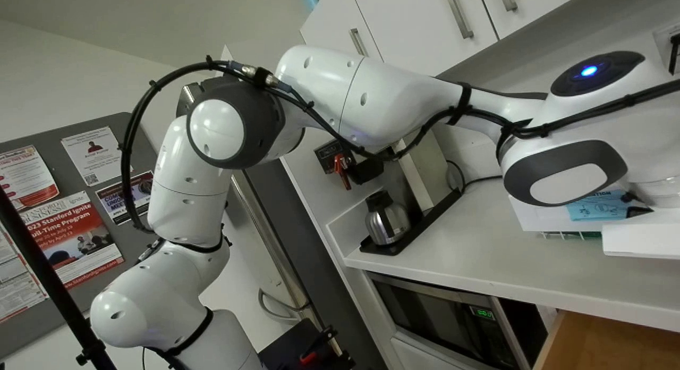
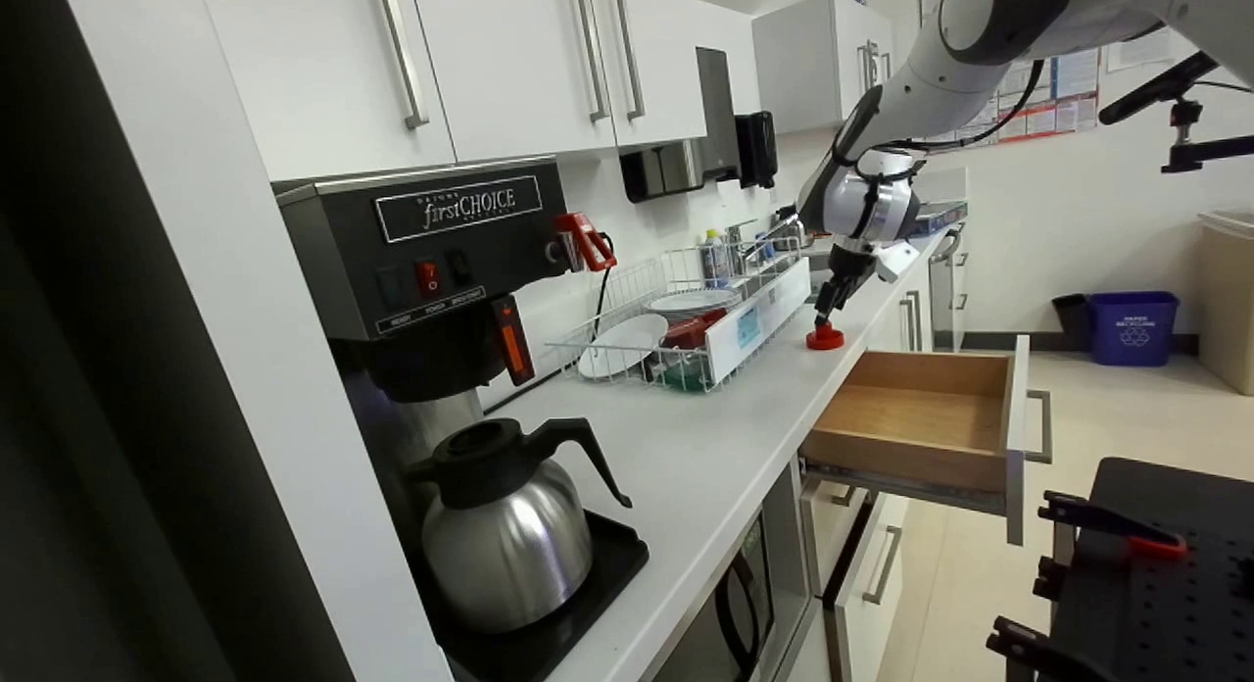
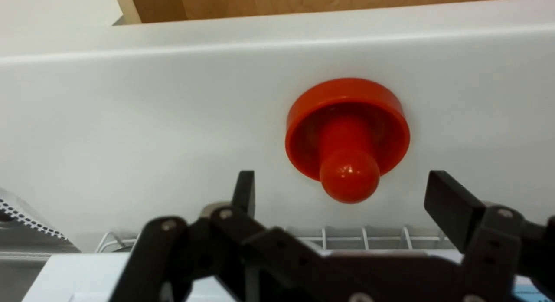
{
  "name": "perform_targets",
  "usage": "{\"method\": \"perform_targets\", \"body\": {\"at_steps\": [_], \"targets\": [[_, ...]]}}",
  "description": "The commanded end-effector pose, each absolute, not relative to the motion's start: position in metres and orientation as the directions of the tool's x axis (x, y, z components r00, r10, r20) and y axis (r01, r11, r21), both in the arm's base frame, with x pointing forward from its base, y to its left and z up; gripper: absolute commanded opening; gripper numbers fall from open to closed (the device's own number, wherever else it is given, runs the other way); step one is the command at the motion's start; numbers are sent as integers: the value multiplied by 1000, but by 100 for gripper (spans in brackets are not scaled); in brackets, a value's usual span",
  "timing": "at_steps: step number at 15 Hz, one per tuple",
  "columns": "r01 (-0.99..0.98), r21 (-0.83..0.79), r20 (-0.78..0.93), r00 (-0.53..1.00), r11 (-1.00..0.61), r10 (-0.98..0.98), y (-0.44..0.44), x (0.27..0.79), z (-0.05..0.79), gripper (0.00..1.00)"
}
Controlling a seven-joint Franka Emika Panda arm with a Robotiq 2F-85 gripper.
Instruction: Close the top left drawer
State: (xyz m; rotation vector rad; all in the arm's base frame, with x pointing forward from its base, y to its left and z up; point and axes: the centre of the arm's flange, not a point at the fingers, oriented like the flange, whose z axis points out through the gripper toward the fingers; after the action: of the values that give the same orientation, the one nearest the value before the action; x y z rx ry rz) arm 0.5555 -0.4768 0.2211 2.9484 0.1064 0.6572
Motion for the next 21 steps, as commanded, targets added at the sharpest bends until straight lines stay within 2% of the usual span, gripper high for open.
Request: {"method": "perform_targets", "body": {"at_steps": [1,5,7,15,21], "targets": [[45,130,413,906,-991,95,-485,571,215,100],[64,137,400,909,-988,114,-486,577,206,100],[77,141,401,907,-987,128,-485,581,204,74],[80,150,403,905,-985,135,-487,588,205,13],[36,115,381,921,-993,78,-485,577,225,13]]}}
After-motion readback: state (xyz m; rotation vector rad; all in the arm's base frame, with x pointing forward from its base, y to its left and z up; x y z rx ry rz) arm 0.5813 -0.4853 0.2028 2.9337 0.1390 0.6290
